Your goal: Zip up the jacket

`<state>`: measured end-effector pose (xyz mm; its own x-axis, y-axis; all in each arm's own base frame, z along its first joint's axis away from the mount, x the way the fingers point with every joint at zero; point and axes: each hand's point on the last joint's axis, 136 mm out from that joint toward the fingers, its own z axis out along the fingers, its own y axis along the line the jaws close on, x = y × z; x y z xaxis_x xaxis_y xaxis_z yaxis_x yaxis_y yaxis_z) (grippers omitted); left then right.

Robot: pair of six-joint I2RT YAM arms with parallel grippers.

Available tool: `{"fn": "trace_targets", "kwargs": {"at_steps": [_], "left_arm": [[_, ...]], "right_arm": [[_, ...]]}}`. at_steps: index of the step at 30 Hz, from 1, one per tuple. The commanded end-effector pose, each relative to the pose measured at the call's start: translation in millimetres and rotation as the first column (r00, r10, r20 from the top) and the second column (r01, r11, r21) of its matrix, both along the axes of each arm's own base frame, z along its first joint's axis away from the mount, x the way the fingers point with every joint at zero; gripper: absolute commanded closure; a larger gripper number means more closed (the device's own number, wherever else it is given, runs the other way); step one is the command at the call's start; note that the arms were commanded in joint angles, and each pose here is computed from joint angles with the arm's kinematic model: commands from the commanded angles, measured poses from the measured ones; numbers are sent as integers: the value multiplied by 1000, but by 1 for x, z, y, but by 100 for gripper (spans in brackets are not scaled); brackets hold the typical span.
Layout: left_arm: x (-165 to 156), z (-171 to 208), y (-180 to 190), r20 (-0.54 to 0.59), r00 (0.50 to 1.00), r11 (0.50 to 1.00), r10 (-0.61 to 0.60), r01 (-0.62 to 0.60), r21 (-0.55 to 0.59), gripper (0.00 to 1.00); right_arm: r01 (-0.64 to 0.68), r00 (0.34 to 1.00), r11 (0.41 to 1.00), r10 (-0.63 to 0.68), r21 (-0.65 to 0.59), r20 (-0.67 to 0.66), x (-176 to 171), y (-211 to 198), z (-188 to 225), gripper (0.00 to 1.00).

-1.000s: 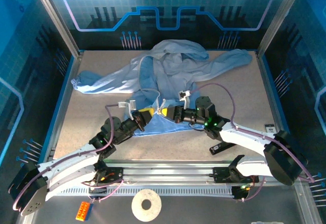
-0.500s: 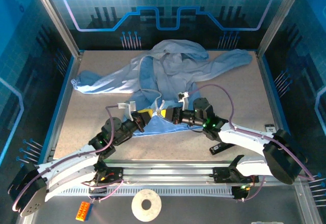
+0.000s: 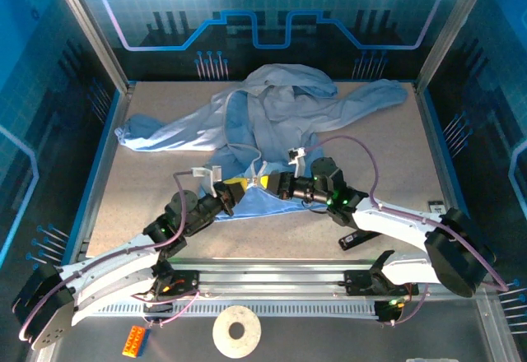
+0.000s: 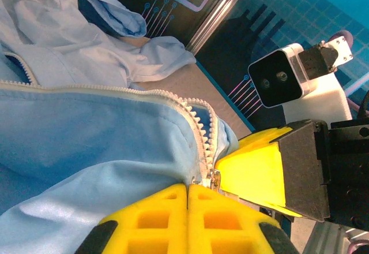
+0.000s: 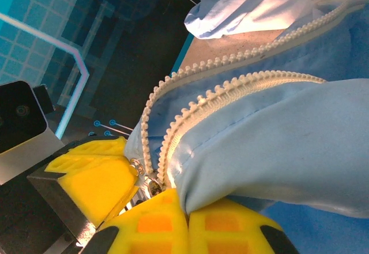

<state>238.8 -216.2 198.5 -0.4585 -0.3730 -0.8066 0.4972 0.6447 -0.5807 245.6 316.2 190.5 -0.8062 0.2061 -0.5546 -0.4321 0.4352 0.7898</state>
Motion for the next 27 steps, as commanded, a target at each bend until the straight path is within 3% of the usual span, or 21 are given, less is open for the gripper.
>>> {"fn": "trace_targets", "kwargs": {"at_steps": [1, 11, 27], "left_arm": [[-4, -7, 0, 22, 1000, 998, -14, 12, 68, 100], [-17, -10, -11, 8, 992, 984, -123, 121, 128, 100], [-29, -29, -20, -150, 956, 930, -251, 281, 238, 100]], "right_arm": [[6, 1000, 1000, -6, 26, 22, 4, 7, 19, 100], [25, 1000, 999, -25, -35, 5, 5, 0, 10, 100], [-51, 994, 989, 38, -139, -98, -1, -8, -19, 100]]}}
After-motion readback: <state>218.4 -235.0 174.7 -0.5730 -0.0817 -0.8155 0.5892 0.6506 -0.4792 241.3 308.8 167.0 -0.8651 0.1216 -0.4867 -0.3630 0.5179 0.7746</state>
